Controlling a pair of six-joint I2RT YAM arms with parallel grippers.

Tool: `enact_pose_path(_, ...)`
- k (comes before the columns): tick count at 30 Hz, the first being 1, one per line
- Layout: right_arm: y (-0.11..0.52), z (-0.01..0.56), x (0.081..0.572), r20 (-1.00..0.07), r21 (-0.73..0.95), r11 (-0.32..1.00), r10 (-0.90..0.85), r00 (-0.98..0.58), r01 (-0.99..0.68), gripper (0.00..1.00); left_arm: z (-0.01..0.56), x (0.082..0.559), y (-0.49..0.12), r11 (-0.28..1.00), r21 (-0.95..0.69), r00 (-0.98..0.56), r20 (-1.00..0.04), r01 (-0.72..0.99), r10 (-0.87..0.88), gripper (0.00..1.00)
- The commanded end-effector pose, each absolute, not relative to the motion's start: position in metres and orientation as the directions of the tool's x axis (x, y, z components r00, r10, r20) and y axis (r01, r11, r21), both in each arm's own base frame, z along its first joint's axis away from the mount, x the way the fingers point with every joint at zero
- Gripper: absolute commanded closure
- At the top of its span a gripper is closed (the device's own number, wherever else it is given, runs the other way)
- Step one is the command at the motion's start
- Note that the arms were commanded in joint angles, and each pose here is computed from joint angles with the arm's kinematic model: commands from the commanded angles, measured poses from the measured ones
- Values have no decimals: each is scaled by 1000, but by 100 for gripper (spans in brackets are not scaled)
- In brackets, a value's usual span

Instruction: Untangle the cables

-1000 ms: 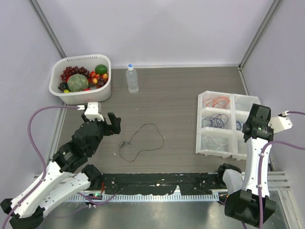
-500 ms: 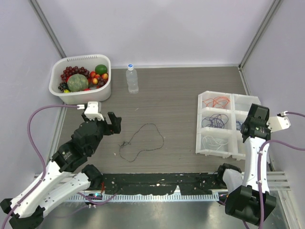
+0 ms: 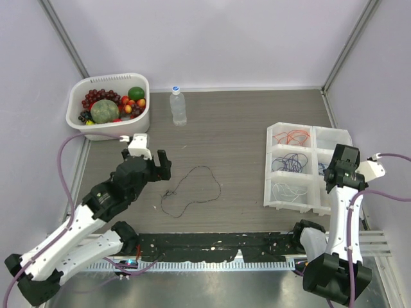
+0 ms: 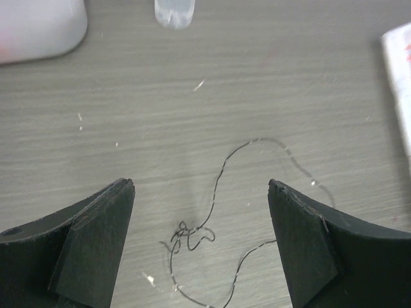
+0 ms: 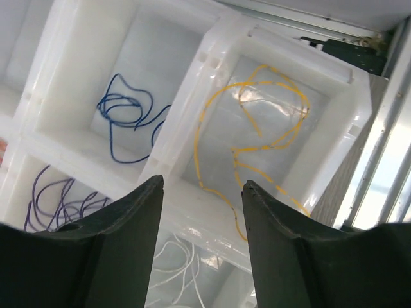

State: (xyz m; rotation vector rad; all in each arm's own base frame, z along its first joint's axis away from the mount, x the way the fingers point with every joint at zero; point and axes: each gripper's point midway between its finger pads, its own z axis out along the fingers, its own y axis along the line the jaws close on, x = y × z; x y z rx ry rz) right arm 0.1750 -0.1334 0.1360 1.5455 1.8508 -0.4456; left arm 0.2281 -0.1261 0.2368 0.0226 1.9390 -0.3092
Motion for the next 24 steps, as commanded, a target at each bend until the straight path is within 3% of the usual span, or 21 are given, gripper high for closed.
enact_pose_path(1, -122, 183, 214, -741, 233, 486, 649, -169, 842, 41, 225, 230, -130, 977, -181, -477, -872, 110, -108, 11)
enact_pose_path(6, -69, 243, 267, -809, 334, 743, 542, -228, 580, 40, 216, 228, -134, 966, -246, -502, -847, 75, -177, 11)
enact_pose_path(11, 71, 250, 313, -825, 370, 922, 381, -418, 110, 38, 206, 215, -126, 940, -340, -499, -818, 20, -285, 15)
enact_pose_path(14, 165, 233, 327, -814, 432, 884, 296, -500, -180, 37, 199, 208, -115, 930, -367, -496, -803, -28, -332, 24)
enact_pose_path(15, 212, 241, 318, -822, 468, 819, 264, -505, -333, 37, 197, 205, -112, 924, -379, -492, -796, -46, -351, 27)
enact_pose_path(19, 343, 230, 273, -825, 522, 530, 114, -554, -668, 38, 183, 196, -105, 901, -425, -496, -767, -83, -408, 38)
enact_pose_path(24, 423, 176, 231, -798, 559, 339, -30, -602, -757, 40, 174, 187, -102, 875, -467, -514, -724, -124, -460, 48)
